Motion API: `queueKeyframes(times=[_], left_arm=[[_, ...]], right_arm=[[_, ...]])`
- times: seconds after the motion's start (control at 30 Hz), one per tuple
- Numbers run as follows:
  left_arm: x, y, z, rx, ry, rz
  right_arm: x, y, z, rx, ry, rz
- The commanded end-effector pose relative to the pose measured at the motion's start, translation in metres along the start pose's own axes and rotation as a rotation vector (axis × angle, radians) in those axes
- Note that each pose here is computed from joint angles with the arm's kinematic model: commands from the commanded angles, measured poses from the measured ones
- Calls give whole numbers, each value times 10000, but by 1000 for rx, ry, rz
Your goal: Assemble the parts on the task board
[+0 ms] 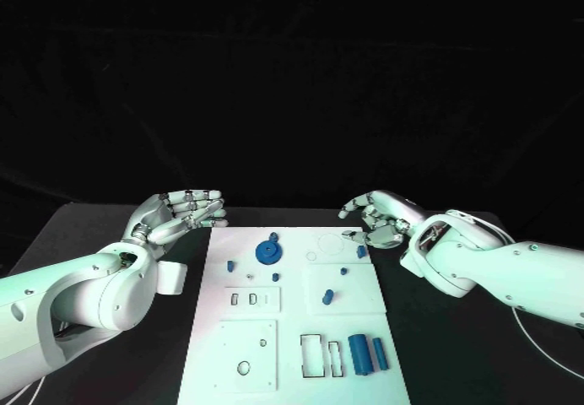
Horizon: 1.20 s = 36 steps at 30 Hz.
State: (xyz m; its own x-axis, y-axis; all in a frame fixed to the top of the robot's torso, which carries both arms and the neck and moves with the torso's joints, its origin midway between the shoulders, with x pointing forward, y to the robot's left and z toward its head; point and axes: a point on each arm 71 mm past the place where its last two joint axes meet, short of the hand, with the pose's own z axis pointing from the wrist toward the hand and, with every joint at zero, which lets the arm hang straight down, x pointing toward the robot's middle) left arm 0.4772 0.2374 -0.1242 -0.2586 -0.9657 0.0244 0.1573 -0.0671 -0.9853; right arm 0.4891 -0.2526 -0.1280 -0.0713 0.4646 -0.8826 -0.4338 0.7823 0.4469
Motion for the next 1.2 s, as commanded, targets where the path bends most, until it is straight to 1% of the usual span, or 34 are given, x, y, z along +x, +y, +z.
queueKeyframes(times=[0.03, 0.2, 0.33, 0.43, 0.67, 0.8, 0.97, 1.2], left_arm=[[22, -8, 15, 8, 20, -8], [24, 0, 27, 7, 19, -8], [21, 2, 30, 7, 17, -7], [17, 4, 33, 7, 15, -7], [0, 5, 30, 5, 9, -4], [-9, 5, 29, 5, 6, -2], [-18, 4, 26, 5, 4, -2], [-17, 3, 25, 5, 5, -2]], right_arm=[[-33, -122, -100, -5, 59, 120], [-105, -388, -211, 46, 56, 84], [-76, -537, -260, 75, 67, 67], [-30, -588, -278, 85, 76, 60], [126, -640, -300, 99, 106, 54], [184, -652, -295, 102, 109, 54], [240, -657, -275, 107, 105, 54], [263, -656, -241, 123, 86, 60]])
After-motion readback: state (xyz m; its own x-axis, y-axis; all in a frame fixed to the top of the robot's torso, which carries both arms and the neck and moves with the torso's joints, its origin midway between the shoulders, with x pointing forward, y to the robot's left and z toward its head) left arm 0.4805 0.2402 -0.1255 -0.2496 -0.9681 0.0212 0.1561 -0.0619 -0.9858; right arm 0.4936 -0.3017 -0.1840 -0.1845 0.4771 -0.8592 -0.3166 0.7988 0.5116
